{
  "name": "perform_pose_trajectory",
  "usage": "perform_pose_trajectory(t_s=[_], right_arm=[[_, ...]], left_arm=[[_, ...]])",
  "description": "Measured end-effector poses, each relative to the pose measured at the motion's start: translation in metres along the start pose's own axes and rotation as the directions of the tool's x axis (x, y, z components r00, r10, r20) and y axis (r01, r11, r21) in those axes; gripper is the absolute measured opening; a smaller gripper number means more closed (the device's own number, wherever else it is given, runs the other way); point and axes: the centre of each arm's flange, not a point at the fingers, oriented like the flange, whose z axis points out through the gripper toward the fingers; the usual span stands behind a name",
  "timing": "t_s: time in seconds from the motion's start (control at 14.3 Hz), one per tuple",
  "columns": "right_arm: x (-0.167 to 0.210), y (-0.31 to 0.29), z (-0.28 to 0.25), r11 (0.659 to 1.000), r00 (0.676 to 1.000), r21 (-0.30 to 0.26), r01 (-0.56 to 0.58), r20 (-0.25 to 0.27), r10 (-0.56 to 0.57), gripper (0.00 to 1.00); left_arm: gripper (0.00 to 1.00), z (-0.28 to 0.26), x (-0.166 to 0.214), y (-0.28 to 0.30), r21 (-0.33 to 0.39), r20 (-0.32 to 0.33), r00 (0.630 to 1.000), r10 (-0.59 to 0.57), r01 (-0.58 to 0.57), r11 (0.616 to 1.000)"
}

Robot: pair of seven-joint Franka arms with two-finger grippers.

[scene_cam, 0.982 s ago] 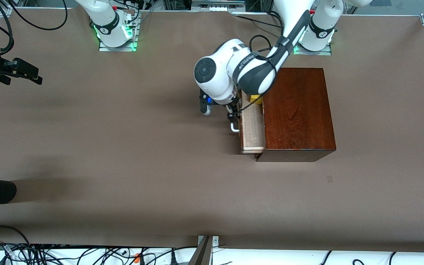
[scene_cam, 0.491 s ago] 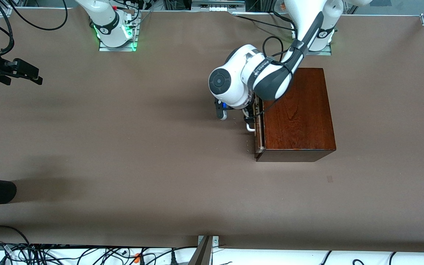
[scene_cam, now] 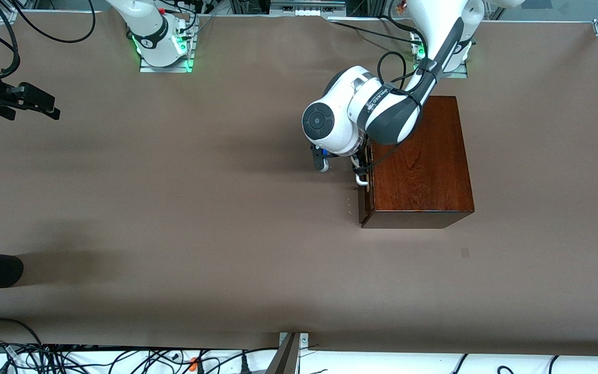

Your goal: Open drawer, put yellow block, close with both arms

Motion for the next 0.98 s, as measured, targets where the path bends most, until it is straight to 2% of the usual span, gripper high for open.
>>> perform_pose_trajectory(t_s=[0.21, 0.42, 0.56, 0.7, 0.98], right_arm=[[0.0, 0.0, 0.0, 1.0, 1.0, 0.0, 0.0, 0.0, 0.0, 1.0], [0.0, 0.0, 0.0, 1.0, 1.0, 0.0, 0.0, 0.0, 0.0, 1.0], [0.0, 0.0, 0.0, 1.0, 1.0, 0.0, 0.0, 0.0, 0.0, 1.0], [0.0, 0.001, 0.0, 1.0, 1.0, 0.0, -0.002, 0.0, 0.002, 1.0], [0.0, 0.004, 0.0, 1.0, 1.0, 0.001, -0.007, 0.002, 0.007, 1.0]], left_arm=[[1.0, -0.001, 0.003, 0.003, 0.006, -0.006, 0.997, -0.074, 0.074, 0.997], [1.0, -0.015, 0.013, 0.018, 0.025, -0.025, 0.961, -0.277, 0.278, 0.96], [1.0, -0.041, 0.021, 0.034, 0.038, -0.073, 0.908, -0.413, 0.416, 0.908], [1.0, -0.073, 0.019, 0.045, 0.003, -0.137, 0.835, -0.533, 0.538, 0.843], [1.0, -0.138, -0.022, 0.047, -0.054, -0.177, 0.685, -0.707, 0.71, 0.702]])
